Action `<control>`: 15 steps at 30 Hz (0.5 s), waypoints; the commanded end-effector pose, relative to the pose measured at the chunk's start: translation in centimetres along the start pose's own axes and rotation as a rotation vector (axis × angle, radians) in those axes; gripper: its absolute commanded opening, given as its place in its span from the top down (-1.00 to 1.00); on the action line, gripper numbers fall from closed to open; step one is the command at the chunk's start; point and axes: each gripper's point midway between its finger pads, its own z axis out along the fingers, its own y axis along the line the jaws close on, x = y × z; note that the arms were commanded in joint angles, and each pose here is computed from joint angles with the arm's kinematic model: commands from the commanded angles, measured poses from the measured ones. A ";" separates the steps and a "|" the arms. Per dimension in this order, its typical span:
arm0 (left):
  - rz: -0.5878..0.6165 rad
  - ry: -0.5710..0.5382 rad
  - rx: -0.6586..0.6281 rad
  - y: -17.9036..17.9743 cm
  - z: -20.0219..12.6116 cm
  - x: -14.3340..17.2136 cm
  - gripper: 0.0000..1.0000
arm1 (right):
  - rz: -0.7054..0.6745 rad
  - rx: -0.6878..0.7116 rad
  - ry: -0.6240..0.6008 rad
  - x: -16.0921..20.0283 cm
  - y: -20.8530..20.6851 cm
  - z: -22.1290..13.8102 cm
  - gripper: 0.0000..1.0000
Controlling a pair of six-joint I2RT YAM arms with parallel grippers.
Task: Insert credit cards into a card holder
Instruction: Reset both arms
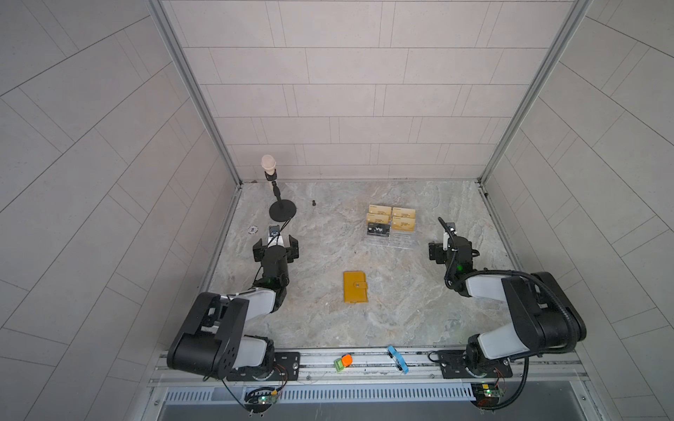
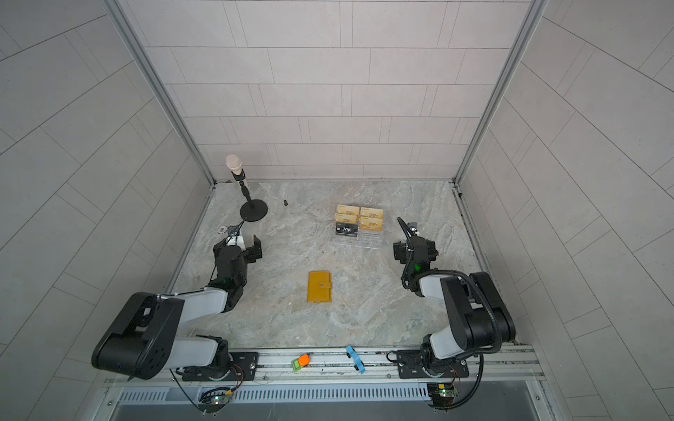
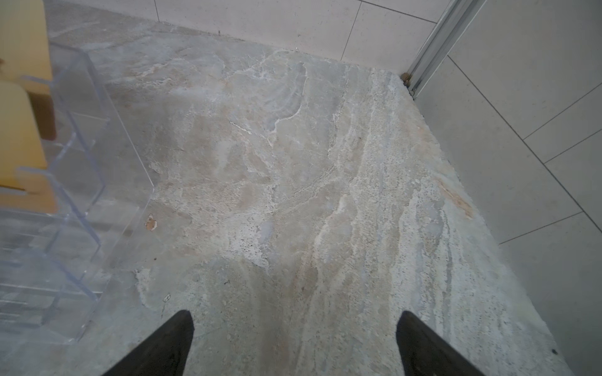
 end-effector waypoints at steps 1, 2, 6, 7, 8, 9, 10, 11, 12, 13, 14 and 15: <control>-0.040 -0.074 -0.021 0.2 0.9 -1.2 -1.00 | 0.053 0.017 -0.071 -2.0 -0.6 0.0 -0.99; -0.042 -0.036 -0.026 0.3 1.1 -0.9 -1.00 | 0.056 0.017 -0.069 -2.1 -0.7 0.3 -0.99; -0.055 0.004 -0.007 0.5 2.1 -0.5 -1.00 | 0.066 0.019 -0.035 -2.0 -0.9 0.7 -0.99; -0.058 -0.004 -0.009 0.5 2.1 -0.6 -1.00 | 0.066 0.020 -0.044 -2.1 -0.9 0.7 -0.99; -0.055 0.004 -0.006 0.5 2.0 -0.5 -1.00 | 0.066 0.019 -0.038 -2.0 -0.9 0.7 -0.99; -0.057 -0.005 -0.007 0.5 1.9 -0.6 -1.00 | 0.064 0.020 -0.044 -2.1 -0.9 0.7 -0.99; -0.056 -0.007 -0.006 0.5 1.9 -0.6 -1.00 | 0.058 0.019 -0.040 -2.0 -0.8 0.6 -0.99; -0.055 -0.005 -0.004 0.5 1.8 -0.7 -1.00 | 0.056 0.016 -0.040 -2.1 -0.7 0.7 -0.99; -0.055 -0.010 -0.002 0.5 1.8 -0.7 -1.00 | 0.056 0.016 -0.040 -2.1 -0.7 0.7 -0.99; -0.055 -0.009 -0.002 0.5 1.8 -0.7 -1.00 | 0.056 0.015 -0.041 -2.1 -0.7 0.7 -0.99; -0.056 -0.011 -0.002 0.5 1.7 -0.7 -1.00 | 0.055 0.014 -0.041 -2.1 -0.7 0.7 -0.99; -0.051 -0.011 -0.002 0.4 1.7 -0.8 -1.00 | 0.055 0.014 -0.041 -2.1 -0.7 0.7 -0.99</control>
